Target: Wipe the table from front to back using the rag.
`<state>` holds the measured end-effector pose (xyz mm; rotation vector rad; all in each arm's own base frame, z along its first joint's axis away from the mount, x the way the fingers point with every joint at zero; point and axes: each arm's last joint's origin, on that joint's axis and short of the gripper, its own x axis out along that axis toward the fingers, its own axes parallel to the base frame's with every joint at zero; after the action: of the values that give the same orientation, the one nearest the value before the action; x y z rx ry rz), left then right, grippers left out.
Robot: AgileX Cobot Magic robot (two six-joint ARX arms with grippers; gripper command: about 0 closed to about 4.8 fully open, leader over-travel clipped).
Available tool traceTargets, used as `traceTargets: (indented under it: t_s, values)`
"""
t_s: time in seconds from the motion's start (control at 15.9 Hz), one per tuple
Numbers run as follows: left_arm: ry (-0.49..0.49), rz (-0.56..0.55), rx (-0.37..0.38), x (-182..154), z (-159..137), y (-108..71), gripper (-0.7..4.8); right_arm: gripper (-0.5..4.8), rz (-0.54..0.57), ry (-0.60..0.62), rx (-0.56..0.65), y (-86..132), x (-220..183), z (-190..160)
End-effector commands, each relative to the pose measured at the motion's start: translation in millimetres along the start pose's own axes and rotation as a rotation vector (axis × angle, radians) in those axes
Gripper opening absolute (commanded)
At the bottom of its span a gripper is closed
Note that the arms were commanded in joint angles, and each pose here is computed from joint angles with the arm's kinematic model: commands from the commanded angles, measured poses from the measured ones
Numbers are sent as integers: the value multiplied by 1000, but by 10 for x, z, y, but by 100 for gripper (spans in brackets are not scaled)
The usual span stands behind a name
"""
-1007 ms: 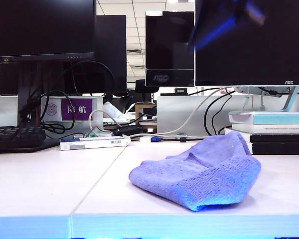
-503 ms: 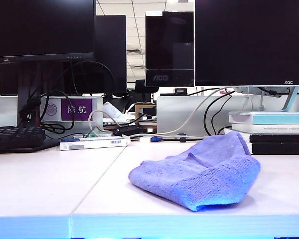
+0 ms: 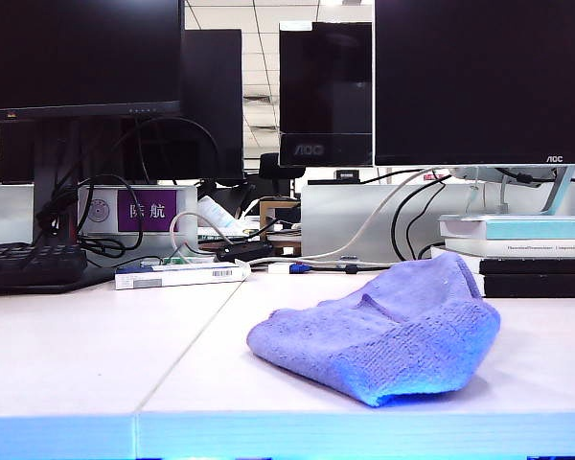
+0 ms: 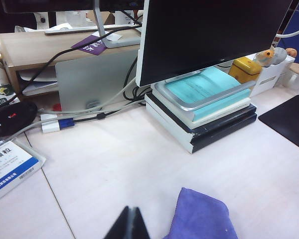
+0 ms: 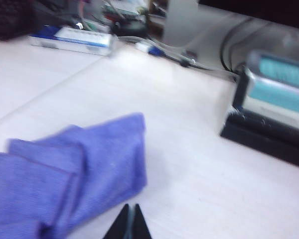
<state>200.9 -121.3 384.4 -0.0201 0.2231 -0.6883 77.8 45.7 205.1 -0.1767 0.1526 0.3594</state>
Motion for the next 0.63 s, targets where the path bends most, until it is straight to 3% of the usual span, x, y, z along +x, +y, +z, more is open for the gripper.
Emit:
traceTargets:
  t_s: [0.06, 0.25, 0.38, 0.63]
  values:
    - [-13, -4, 1, -13, 28, -7, -4, -5, -97, -26, 26, -39, 103, -248]
    - [-13, -4, 1, -13, 28, -7, -4, -5, -120, 20, 56, -106, 153, -382]
    - [-13, -4, 1, -13, 28, -7, -4, -5, -226, 51, 182, -198, 173, -487]
    - [-13, -4, 1, -13, 28, -7, -4, -5, -250, 118, 215, -257, 193, -650]
